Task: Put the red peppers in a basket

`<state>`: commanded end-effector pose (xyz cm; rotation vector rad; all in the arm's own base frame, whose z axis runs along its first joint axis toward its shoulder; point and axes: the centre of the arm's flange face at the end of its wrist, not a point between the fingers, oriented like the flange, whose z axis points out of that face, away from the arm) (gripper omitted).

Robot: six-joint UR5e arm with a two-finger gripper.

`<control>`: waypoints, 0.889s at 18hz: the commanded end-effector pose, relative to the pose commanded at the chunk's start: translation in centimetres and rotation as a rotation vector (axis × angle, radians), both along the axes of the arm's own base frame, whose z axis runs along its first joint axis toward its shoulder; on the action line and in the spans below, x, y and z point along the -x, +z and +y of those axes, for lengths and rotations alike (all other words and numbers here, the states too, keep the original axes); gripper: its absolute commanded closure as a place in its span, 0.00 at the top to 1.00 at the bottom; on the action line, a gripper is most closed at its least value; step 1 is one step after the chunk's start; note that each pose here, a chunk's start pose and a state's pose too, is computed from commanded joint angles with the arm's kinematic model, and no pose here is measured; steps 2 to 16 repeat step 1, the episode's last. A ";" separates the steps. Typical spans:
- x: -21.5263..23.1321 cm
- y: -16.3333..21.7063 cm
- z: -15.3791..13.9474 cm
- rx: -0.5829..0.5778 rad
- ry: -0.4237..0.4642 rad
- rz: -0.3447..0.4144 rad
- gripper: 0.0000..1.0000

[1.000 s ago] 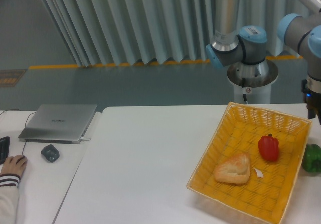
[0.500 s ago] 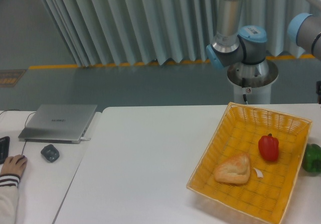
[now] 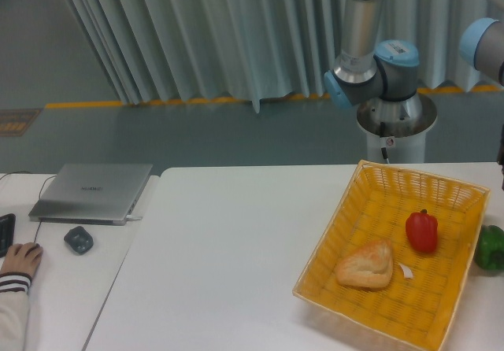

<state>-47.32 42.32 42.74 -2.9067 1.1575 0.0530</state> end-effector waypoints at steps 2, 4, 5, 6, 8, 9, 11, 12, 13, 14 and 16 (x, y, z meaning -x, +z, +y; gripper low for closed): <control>0.0 0.0 0.0 0.000 0.000 0.000 1.00; 0.0 0.0 0.0 0.000 0.000 0.000 1.00; 0.0 0.0 0.0 0.000 0.000 0.000 1.00; 0.0 0.0 0.0 0.000 0.000 0.000 1.00; 0.0 0.0 0.0 0.000 0.000 0.000 1.00; 0.0 0.0 0.0 0.000 0.000 0.000 1.00; 0.0 0.0 0.0 0.000 0.000 0.000 1.00; 0.0 0.0 0.0 0.000 0.000 0.000 1.00; 0.0 0.0 0.0 0.000 0.000 0.000 1.00; 0.0 0.0 0.0 0.000 0.000 0.000 1.00; 0.0 0.0 0.0 0.000 0.000 0.000 1.00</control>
